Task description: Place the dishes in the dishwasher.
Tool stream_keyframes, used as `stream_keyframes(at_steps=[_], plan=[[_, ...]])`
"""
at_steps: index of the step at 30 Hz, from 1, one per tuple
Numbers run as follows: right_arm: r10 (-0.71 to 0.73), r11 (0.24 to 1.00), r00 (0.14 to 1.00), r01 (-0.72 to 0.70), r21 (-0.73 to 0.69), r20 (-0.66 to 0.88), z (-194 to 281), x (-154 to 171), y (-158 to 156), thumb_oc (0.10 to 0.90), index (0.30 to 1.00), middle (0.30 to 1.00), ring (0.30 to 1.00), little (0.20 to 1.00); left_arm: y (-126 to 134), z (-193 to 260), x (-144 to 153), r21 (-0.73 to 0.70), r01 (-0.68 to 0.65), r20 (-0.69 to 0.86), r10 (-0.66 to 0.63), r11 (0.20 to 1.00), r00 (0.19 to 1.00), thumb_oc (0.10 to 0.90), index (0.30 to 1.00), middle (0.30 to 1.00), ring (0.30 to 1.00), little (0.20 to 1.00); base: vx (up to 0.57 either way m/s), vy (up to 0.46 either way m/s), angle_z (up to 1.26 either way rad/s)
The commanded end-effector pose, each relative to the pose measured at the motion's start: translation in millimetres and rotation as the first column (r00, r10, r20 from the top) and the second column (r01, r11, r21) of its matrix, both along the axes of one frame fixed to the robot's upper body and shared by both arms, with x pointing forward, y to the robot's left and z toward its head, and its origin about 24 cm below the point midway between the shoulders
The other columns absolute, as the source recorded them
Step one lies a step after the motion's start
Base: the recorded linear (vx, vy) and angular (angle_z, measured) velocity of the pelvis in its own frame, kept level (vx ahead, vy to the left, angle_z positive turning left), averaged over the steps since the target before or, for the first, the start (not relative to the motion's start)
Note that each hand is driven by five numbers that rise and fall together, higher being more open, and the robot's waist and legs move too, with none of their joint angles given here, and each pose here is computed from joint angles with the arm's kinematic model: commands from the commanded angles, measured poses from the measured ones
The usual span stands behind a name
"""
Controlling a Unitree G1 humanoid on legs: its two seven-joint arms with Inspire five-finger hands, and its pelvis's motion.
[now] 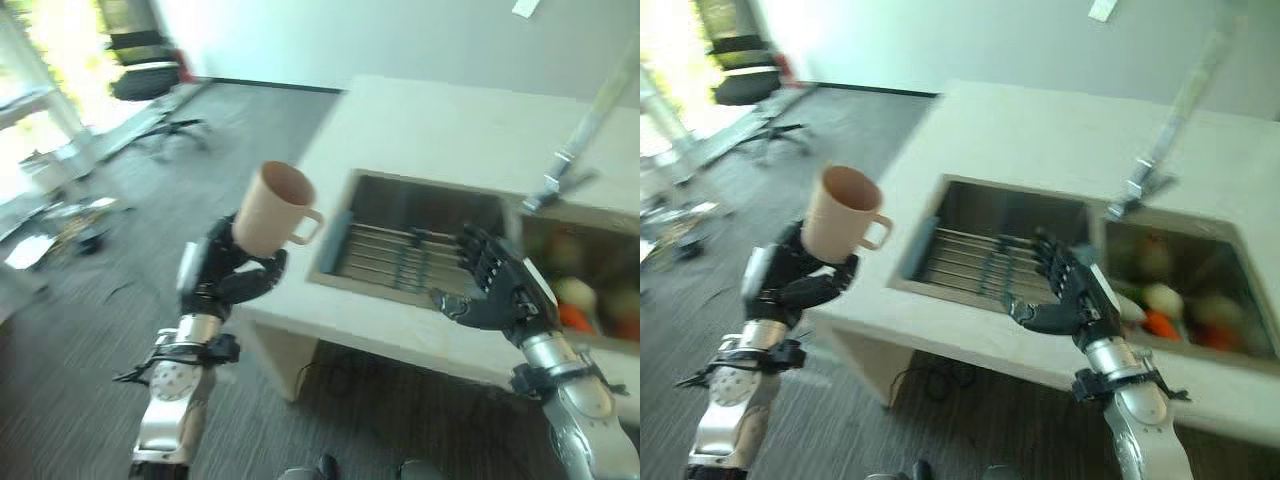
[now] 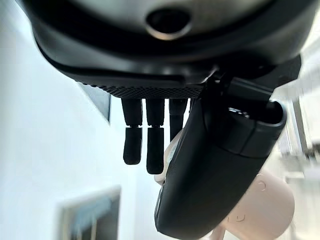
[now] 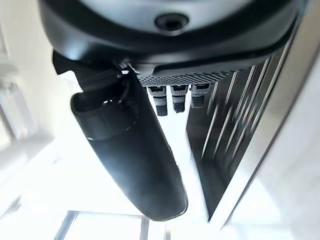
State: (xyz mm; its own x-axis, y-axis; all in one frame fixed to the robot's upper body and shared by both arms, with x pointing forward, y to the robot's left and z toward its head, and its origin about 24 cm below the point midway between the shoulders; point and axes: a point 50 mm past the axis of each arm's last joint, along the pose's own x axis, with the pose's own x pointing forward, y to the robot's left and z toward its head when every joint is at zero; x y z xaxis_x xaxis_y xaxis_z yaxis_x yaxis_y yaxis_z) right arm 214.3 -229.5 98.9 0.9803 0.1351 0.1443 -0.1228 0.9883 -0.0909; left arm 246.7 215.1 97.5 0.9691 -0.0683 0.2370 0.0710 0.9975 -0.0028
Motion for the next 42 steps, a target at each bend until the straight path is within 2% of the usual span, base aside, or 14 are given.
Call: stream_keyframes(at_steps=[1,8,10,13,16,19,27,39,40,41,42], plan=[[0.027,0.999,0.916,-0.043,0.032,0.399,68.4,2.1,6.0,0.800,0.900,0.900,0.900,0.900,-3.0,67.7,0.2,0.005,0.041,0.345,-0.041,0.999,0.938,0.400,0.300,0.300,0.300,0.300,-0.04,-0.245,1.39],[0.134,0.989,0.904,-0.148,0.002,0.405,76.9,11.3,27.9,0.800,0.900,0.900,0.900,0.900,7.0,63.8,-18.9,-0.080,0.022,0.321,0.005,0.997,0.947,0.400,0.300,0.300,0.300,0.300,-0.09,-0.220,0.51],[0.095,0.995,0.909,-0.104,0.001,0.406,77.0,12.0,22.4,0.800,0.900,0.900,0.900,0.900,0.9,66.0,-15.8,-0.121,0.086,0.337,-0.040,0.989,0.941,0.400,0.300,0.300,0.300,0.300,-0.32,-0.100,0.85],[0.055,0.998,0.903,-0.056,-0.010,0.426,81.9,12.3,8.9,0.800,0.900,0.900,0.900,0.900,-3.2,70.0,-9.7,-0.151,0.155,0.365,-0.091,0.976,0.926,0.400,0.300,0.300,0.300,0.300,-0.20,0.094,2.65],[0.032,0.999,0.900,-0.044,0.017,0.435,82.3,10.4,-0.3,0.800,0.900,0.900,0.900,0.900,-1.2,70.8,-12.1,-0.181,0.166,0.391,-0.084,0.969,0.917,0.400,0.300,0.300,0.300,0.300,-0.19,0.316,1.60],[0.008,0.994,0.908,-0.053,0.097,0.419,70.4,6.5,9.3,0.800,0.900,0.900,0.900,0.900,-1.9,67.6,-16.6,-0.187,0.150,0.389,-0.067,0.971,0.919,0.400,0.300,0.300,0.300,0.300,-0.06,0.402,1.28],[0.005,0.987,0.908,-0.073,0.146,0.418,64.4,5.2,21.9,0.800,0.900,0.900,0.900,0.900,-2.9,70.0,-14.0,-0.169,0.119,0.387,-0.045,0.978,0.921,0.400,0.300,0.300,0.300,0.300,0.01,0.202,0.43],[0.032,0.986,0.902,-0.098,0.132,0.432,67.9,9.2,22.4,0.800,0.900,0.900,0.900,0.900,-0.4,66.2,-15.4,-0.211,0.080,0.366,0.003,0.974,0.931,0.400,0.300,0.300,0.300,0.300,0.08,-0.075,0.17],[0.041,0.986,0.902,-0.105,0.127,0.429,67.8,9.0,22.5,0.800,0.900,0.900,0.900,0.900,0.5,65.8,-15.9,-0.214,0.079,0.363,0.004,0.974,0.932,0.400,0.300,0.300,0.300,0.300,0.13,-0.142,-0.02],[0.139,0.975,0.904,-0.197,0.106,0.403,60.5,5.1,26.4,0.800,0.900,0.900,0.900,0.900,-6.7,61.6,-19.8,-0.246,0.080,0.364,0.016,0.966,0.931,0.400,0.300,0.300,0.300,0.300,0.09,-0.123,0.00],[0.141,0.973,0.905,-0.201,0.110,0.401,60.2,5.7,26.6,0.800,0.900,0.900,0.900,0.900,-8.2,61.0,-18.9,-0.247,0.082,0.363,0.014,0.965,0.932,0.400,0.300,0.300,0.300,0.300,0.05,-0.102,0.00]])
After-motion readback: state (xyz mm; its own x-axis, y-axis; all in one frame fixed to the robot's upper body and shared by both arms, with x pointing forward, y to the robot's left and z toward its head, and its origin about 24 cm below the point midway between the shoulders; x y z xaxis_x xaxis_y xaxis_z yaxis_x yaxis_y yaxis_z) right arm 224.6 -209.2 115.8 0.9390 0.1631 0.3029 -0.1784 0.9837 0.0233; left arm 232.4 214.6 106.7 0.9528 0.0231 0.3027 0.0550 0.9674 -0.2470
